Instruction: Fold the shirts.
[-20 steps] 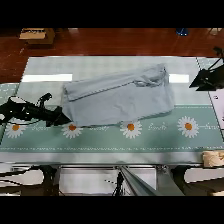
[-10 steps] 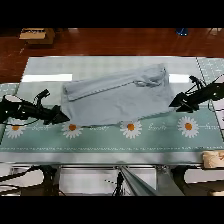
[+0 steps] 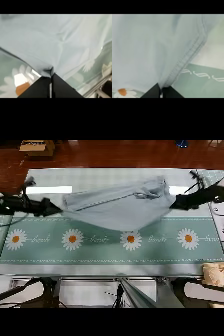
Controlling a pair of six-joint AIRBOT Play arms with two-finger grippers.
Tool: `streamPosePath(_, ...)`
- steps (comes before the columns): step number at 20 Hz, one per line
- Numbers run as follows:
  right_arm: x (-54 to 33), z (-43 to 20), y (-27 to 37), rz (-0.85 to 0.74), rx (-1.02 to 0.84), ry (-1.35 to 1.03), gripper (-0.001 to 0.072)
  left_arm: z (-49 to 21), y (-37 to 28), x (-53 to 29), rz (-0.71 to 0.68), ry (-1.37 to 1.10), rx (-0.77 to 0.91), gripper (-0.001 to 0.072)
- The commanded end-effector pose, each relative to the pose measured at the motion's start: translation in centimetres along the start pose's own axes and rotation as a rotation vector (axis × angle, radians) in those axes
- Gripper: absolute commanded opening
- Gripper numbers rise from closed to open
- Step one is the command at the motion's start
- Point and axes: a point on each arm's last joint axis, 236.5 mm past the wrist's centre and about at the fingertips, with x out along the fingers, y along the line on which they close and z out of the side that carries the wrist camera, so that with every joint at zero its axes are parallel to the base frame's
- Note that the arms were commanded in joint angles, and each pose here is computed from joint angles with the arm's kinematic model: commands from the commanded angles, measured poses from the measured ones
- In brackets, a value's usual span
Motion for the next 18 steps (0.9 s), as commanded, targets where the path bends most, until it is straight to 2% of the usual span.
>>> streamPosePath(1,-12.1,4.5,5.4,-0.054,-0.181,-0.321,0.0021,7.2,-10.8,-8.8,-0.073,-0.294,0.263,0.0023)
streamPosePath(5,-33.1,6.5,16.5,-0.149,-0.391,-0.992,0.0021,8.6,-27.4,-24.1,-0.073,-0.727,0.650,0.0023)
streamPosePath(7,-42.7,3.7,20.6,-0.184,-0.407,-1.296,0.0021,6.1,-33.9,-30.6,-0.039,-0.936,0.806,0.0023)
streamPosePath(9,-49.1,-0.2,23.5,-0.201,-0.402,-1.483,0.0020,2.7,-38.1,-35.8,0.012,-1.111,0.871,0.0023)
streamPosePath(13,-52.6,-6.2,24.8,-0.266,-0.360,-1.542,0.0020,-3.2,-37.2,-40.2,0.253,-1.243,0.785,0.0023)
streamPosePath(15,-51.4,-8.0,23.7,-0.311,-0.314,-1.475,0.0020,-6.1,-34.6,-39.9,0.377,-1.188,0.712,0.0023)
streamPosePath(18,-48.5,-9.5,20.6,-0.393,-0.224,-1.322,0.0020,-9.6,-31.2,-37.8,0.484,-1.043,0.644,0.0023)
